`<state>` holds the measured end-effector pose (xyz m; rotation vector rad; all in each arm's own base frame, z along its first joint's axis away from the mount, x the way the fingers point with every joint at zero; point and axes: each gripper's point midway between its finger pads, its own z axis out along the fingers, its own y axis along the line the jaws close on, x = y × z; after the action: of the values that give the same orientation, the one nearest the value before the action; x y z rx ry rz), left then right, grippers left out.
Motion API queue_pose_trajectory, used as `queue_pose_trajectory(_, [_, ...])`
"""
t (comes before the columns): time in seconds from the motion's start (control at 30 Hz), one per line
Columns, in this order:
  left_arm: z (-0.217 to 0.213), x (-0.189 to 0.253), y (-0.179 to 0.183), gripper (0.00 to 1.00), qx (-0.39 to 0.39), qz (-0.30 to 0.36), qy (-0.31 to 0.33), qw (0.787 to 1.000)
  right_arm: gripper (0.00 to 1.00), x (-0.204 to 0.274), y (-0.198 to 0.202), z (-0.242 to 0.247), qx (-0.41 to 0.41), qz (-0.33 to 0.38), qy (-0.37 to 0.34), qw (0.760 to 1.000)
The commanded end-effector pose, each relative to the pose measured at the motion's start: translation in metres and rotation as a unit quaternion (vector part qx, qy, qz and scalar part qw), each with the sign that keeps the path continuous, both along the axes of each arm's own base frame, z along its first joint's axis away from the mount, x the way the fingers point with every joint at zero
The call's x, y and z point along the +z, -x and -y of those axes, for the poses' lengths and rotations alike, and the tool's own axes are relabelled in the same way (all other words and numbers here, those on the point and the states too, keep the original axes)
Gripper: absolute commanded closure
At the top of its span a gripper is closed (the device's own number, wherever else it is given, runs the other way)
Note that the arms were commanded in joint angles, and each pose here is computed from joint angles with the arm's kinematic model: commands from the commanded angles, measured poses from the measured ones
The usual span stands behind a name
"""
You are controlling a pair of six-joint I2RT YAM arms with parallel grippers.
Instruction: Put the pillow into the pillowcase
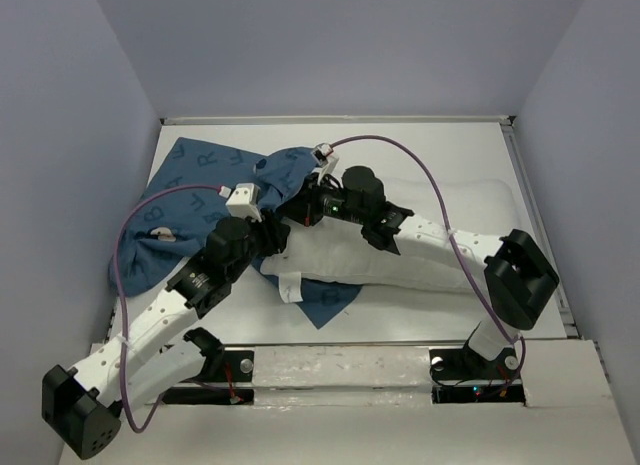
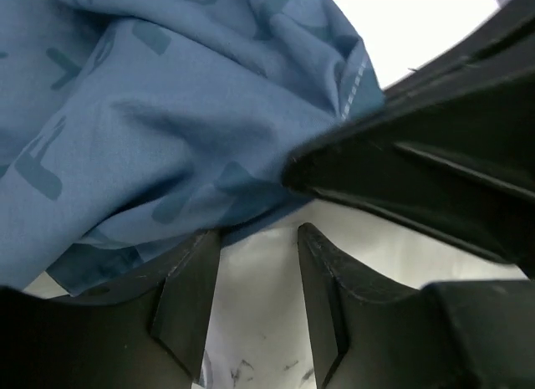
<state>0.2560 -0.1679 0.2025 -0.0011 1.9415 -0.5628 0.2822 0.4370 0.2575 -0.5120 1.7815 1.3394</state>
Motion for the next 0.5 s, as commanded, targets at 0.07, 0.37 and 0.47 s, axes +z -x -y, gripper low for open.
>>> queue_pose_trajectory(0.07, [0.006,0.023,-0.032,0.46,0.050,0.065,0.029,0.996,1.00,0.046,0.010,-0.007,0.031,0.020,-0.052,0.998])
queue_pose_trajectory(0.37, [-0.020,0.035,-0.026,0.59,0.118,0.095,0.041,0.988,1.00,0.041,0.001,0.010,0.004,0.017,-0.045,0.999])
queue_pose_trajectory(0.47, [-0.018,0.030,-0.028,0.54,0.117,0.094,0.035,0.988,1.00,0.043,0.004,0.010,0.010,0.017,-0.048,0.999])
